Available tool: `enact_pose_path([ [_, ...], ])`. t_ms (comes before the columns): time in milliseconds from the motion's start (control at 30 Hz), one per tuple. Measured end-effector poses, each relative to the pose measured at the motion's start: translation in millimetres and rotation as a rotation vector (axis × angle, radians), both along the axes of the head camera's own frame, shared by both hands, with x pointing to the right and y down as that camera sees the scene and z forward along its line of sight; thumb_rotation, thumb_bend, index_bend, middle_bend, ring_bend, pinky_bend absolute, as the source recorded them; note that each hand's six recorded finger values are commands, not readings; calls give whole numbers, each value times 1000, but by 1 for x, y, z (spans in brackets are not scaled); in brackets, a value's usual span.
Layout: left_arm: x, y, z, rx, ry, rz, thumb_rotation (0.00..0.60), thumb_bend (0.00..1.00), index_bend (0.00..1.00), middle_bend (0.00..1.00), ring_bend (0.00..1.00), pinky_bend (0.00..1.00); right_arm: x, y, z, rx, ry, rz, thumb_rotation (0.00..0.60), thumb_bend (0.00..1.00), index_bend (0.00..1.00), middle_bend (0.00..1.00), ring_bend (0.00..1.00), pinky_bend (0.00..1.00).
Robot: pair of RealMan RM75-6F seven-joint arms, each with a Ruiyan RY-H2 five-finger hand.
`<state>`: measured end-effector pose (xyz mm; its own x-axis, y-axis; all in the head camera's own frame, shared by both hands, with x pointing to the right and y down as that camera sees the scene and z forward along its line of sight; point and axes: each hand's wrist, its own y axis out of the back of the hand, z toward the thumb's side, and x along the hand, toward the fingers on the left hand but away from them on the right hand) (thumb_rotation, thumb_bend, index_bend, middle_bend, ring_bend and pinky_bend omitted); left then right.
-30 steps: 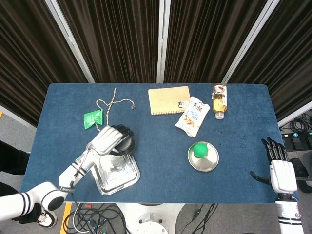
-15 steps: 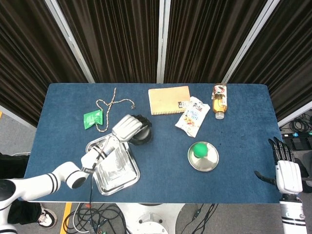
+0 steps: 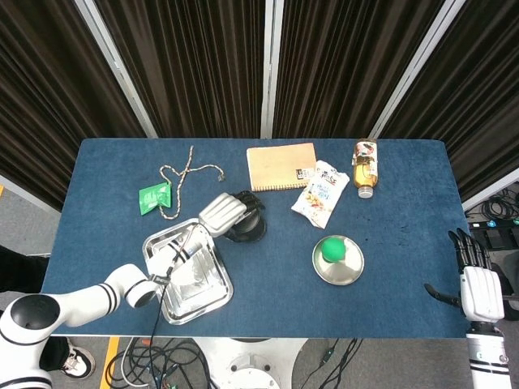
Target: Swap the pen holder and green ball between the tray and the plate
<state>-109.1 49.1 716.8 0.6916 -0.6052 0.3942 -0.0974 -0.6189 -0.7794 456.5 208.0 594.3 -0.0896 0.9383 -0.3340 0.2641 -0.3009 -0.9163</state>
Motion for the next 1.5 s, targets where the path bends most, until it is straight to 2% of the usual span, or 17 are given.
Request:
enact_pose_path([
  [300,-8,2,-1,-1,18,-5,600,102,112,89,70,330,-1,0,1,-3,1,-1,600,0,0,0,0,0],
  [433,-17,0,-10,29,27,-19,600,99,108,89,65,313,-2,-1,-2,2,2,-7,600,0,0,0,0,0],
  [667,-64,12,-36,73,-14,-82,600,96,108,87,45,295,-6,-1,3,-30,38,-53,600,0,0,0,0,0],
  [767,-97,27,-46,73,-52,-153,600,95,107,86,45,295,-15,-5,7,-49,55,-102,600,0,0,0,0,0],
  [933,-166,63,-59,100,-170,-323,600,94,108,86,44,292,-39,-19,7,-35,51,-205,600,0,0,14,0,0],
  [1100,-216,96,-72,108,-226,-483,600,95,108,87,45,284,-64,-34,12,-55,77,-295,600,0,0,38,0,30],
  [1233,-240,119,-83,127,-242,-575,600,94,108,87,45,280,-80,-46,25,-107,98,-342,600,0,0,53,0,53],
  [1500,-260,148,-94,148,-236,-663,600,93,108,87,45,277,-117,-68,53,-201,120,-428,600,0,0,75,1,123],
])
